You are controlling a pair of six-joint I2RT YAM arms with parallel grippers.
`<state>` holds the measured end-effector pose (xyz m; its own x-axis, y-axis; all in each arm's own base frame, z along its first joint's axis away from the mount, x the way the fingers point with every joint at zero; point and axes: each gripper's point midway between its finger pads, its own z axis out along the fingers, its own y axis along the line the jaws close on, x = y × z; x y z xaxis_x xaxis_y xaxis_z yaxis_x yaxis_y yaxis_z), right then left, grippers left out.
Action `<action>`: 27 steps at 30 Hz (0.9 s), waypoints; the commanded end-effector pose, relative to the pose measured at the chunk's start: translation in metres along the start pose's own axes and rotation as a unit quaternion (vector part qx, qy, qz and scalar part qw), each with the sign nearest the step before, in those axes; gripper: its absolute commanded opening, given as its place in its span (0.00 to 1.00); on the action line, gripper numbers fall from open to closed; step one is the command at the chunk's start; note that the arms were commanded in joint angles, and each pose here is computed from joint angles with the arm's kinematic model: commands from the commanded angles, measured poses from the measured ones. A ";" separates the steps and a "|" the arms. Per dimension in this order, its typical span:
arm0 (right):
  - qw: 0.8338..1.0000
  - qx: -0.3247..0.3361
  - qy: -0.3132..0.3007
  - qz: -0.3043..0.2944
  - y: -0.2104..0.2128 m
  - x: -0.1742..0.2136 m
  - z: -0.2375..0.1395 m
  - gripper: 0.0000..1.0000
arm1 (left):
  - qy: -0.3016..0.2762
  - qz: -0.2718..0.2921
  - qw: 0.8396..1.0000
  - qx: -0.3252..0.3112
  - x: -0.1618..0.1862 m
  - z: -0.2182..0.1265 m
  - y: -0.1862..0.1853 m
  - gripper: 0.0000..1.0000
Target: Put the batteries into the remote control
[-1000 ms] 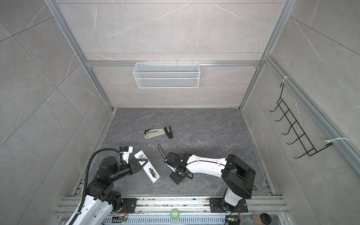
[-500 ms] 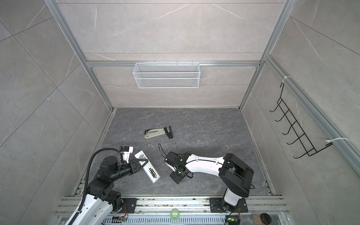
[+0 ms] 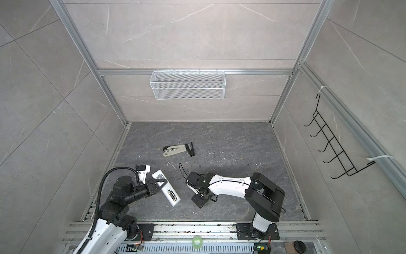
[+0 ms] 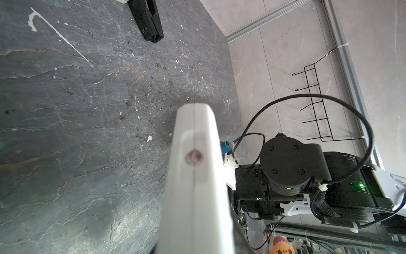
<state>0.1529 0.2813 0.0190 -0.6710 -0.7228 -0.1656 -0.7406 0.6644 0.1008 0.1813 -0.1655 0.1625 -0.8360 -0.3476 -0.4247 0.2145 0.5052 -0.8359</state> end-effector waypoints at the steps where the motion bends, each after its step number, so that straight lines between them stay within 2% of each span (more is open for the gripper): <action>1: 1.000 0.002 0.020 0.018 -0.005 0.008 0.012 0.64 | -0.014 0.042 0.998 0.044 -0.012 -0.006 -0.030 0.00; 10: 0.999 0.009 0.022 0.037 -0.015 0.008 0.011 0.60 | -0.016 0.043 0.998 0.048 -0.012 -0.007 -0.032 0.00; 20: 0.999 0.013 0.020 0.043 -0.020 0.006 0.010 0.40 | -0.019 0.043 0.998 0.050 -0.012 -0.008 -0.032 0.00; 27: 0.999 0.000 0.008 0.032 -0.016 0.004 0.001 0.40 | -0.020 0.042 0.998 0.050 -0.012 -0.008 -0.032 0.00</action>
<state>0.1677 0.2755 0.0164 -0.7238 -0.6699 -0.1652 -0.6885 0.7171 0.1085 0.1791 -0.1670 0.1689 -0.8297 -0.3427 -0.4406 0.2426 0.4895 -0.8376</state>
